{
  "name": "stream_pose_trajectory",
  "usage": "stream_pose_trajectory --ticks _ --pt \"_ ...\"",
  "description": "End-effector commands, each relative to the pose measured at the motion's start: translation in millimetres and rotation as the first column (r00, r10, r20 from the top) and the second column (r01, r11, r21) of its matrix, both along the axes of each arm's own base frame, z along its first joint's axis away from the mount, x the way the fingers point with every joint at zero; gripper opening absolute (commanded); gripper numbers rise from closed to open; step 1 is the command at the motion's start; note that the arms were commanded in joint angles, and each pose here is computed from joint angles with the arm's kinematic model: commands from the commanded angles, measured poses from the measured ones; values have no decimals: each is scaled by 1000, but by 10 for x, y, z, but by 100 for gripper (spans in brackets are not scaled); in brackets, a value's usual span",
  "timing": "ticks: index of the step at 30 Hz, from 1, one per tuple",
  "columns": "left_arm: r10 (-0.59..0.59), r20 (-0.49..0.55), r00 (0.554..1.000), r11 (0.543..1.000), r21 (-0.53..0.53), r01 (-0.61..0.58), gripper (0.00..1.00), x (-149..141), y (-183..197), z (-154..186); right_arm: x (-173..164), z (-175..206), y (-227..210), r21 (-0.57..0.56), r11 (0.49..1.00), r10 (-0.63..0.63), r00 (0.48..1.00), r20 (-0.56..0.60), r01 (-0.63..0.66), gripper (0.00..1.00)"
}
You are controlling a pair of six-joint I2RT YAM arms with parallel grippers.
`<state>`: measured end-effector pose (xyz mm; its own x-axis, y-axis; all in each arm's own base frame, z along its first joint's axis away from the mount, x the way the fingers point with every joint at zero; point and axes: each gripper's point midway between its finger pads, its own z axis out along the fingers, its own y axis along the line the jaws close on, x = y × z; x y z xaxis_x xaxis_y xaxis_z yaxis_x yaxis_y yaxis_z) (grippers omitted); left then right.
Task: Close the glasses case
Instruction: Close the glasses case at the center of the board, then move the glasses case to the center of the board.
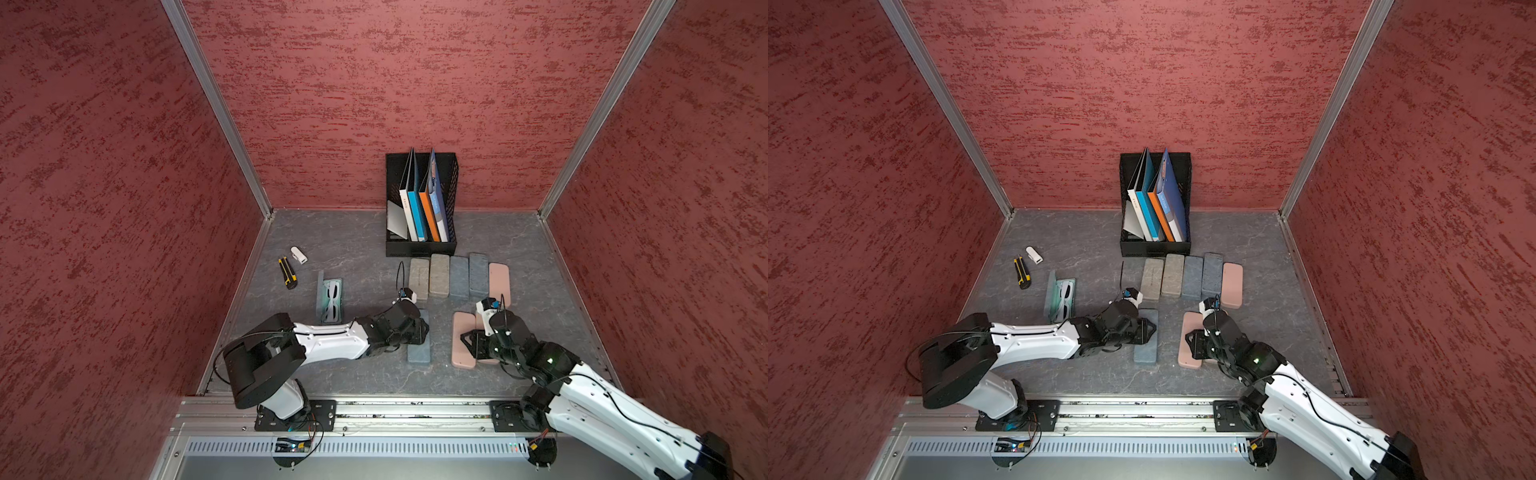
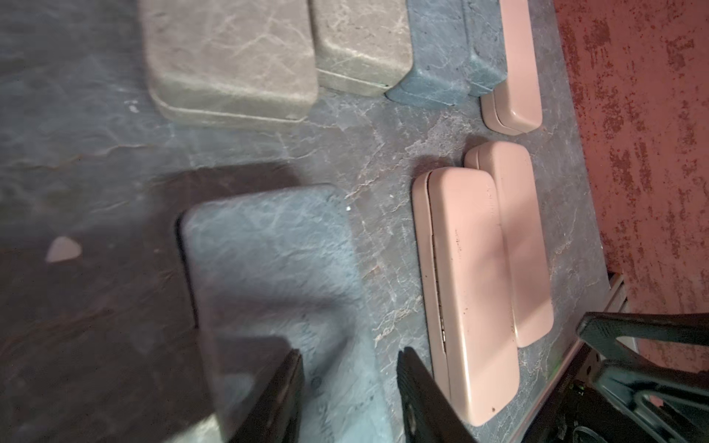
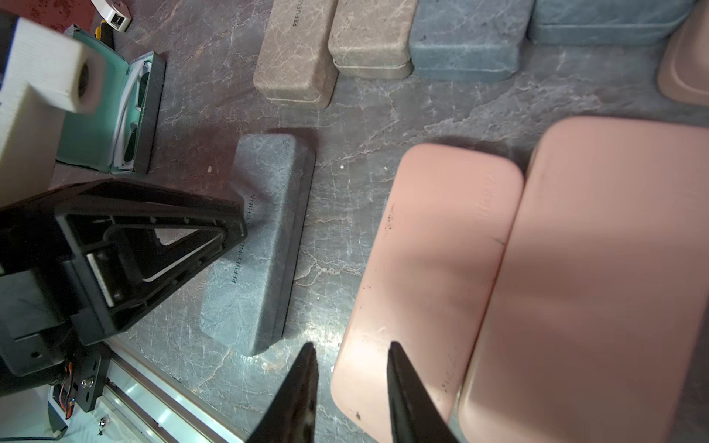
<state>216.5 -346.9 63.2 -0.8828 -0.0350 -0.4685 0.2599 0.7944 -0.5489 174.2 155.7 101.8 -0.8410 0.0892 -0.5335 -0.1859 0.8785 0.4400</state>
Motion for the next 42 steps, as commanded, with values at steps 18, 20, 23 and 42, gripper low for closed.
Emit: stream_pose_trajectory --ticks 18,20,23,42 --pt "85 42 995 992 88 -89 73 -202 493 291 -54 141 -29 13 1000 29 999 17 -29 34" --pt "115 33 993 986 121 -118 73 -206 722 211 -55 142 -28 14 999 30 999 18 -30 34" --pt "92 21 995 990 104 -94 69 -219 787 100 -37 154 3 26 999 34 999 24 -34 35" --pt "-92 -81 992 995 32 95 45 -360 -154 -445 15 359 60 41 998 42 999 33 -43 47"
